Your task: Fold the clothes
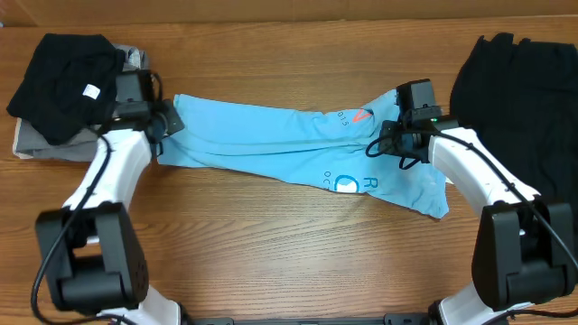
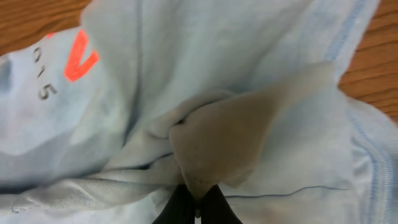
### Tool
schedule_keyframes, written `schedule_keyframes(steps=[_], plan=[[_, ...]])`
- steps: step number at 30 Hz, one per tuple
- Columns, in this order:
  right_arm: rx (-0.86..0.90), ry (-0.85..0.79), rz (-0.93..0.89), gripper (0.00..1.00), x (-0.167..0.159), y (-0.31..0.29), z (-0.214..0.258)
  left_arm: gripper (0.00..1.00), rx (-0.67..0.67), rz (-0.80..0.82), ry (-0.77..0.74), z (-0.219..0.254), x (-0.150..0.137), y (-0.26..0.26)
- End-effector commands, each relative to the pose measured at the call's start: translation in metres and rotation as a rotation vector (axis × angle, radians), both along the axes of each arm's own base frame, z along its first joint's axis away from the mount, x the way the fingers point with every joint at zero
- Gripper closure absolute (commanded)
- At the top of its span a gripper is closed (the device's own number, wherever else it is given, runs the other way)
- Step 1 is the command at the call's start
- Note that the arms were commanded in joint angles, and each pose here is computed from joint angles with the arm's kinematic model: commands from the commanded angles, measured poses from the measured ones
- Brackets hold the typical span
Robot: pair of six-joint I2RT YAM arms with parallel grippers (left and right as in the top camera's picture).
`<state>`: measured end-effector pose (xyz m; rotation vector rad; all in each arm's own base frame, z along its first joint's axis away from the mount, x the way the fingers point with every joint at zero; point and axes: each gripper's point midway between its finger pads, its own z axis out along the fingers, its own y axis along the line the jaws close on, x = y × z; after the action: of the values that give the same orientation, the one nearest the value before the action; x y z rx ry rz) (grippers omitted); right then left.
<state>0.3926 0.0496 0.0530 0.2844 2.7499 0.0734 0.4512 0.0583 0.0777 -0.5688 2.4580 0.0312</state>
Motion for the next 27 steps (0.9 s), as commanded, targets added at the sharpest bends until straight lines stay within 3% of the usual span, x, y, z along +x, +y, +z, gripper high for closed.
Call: schedule_keyframes(steps=[1, 17, 18, 22, 23, 26, 27], plan=[[-0.005, -0.032, -0.099, 0.96, 0.011, -0.022, 0.008, 0.96, 0.027, 0.018, 0.028, -0.025, 0.005, 0.007], [0.012, -0.026, -0.176, 0.96, 0.011, -0.044, 0.008, 0.96, 0.027, 0.024, -0.066, -0.036, 0.037, 0.008], [0.012, -0.028, -0.175, 0.96, 0.011, -0.044, 0.008, 0.87, 0.025, 0.022, -0.071, -0.035, 0.038, 0.008], [0.013, -0.045, -0.172, 0.43, 0.015, -0.044, 0.009, 0.29, 0.011, 0.002, -0.073, -0.035, 0.039, 0.004], [0.014, -0.049, -0.172, 0.33, 0.016, -0.044, 0.010, 0.19, 0.016, -0.021, -0.068, -0.035, 0.038, 0.002], [0.013, -0.043, -0.172, 0.23, 0.016, -0.044, 0.016, 0.00, 0.031, -0.076, -0.036, -0.031, 0.033, -0.002], [0.012, -0.034, -0.172, 0.22, 0.016, -0.044, 0.020, 0.00, 0.032, -0.084, -0.020, -0.028, 0.030, -0.001]])
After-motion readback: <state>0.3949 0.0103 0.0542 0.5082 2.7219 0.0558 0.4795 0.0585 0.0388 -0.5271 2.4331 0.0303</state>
